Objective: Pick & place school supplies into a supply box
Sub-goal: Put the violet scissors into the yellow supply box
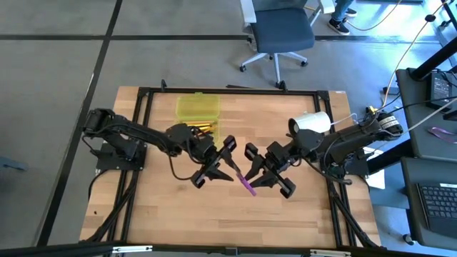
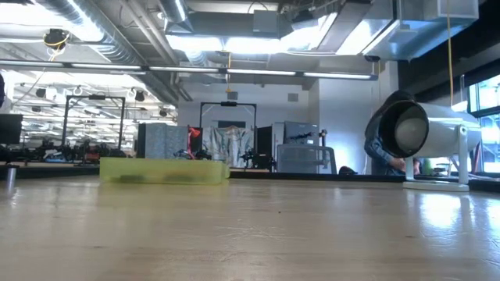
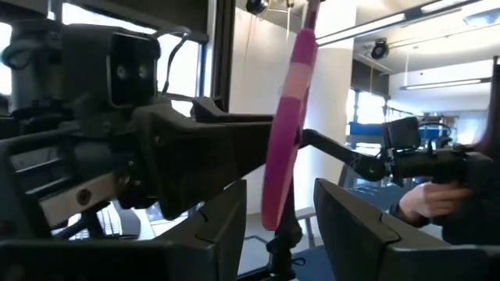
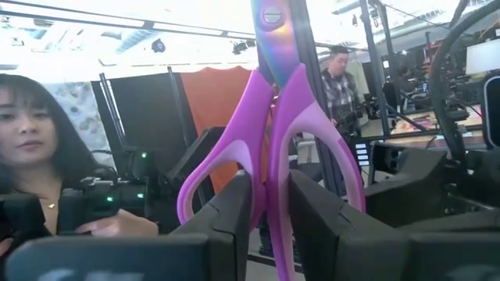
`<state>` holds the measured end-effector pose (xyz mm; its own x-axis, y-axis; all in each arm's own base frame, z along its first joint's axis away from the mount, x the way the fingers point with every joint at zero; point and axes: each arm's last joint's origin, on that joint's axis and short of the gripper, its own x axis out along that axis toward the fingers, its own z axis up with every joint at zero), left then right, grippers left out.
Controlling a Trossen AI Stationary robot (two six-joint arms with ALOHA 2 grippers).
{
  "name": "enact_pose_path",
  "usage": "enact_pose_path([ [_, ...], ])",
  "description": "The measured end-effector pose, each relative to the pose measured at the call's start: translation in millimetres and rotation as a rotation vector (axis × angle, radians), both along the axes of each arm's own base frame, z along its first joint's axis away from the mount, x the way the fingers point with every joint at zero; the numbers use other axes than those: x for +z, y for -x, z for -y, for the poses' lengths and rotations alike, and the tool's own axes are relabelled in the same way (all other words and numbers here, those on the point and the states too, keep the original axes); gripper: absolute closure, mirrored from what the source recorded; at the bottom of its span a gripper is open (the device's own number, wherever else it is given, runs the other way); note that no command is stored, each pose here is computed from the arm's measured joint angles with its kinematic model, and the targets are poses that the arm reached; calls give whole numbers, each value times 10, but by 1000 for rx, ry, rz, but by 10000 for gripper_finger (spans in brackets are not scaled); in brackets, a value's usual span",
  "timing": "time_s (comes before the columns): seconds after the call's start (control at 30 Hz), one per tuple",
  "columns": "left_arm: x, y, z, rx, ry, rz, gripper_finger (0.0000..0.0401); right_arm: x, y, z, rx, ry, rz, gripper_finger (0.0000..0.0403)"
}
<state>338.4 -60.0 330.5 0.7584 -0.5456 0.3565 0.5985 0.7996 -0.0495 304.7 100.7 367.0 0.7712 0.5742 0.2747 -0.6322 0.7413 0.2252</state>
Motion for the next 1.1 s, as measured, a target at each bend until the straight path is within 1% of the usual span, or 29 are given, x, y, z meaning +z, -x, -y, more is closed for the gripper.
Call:
enact_pose_path([
  [0.4, 104, -7, 19, -35, -23, 38, 258, -11, -33, 75, -17, -17, -19, 323],
  [0.77, 108, -17, 20, -35, -28, 23, 259, -38, -66, 136, -37, -14, -44, 323],
  [0.9, 106, -18, 20, -35, -28, 22, 275, -39, -69, 142, -40, -13, -45, 323],
  [1.1, 104, -19, 18, -32, -28, 20, 334, -40, -69, 141, -40, -12, -45, 323],
])
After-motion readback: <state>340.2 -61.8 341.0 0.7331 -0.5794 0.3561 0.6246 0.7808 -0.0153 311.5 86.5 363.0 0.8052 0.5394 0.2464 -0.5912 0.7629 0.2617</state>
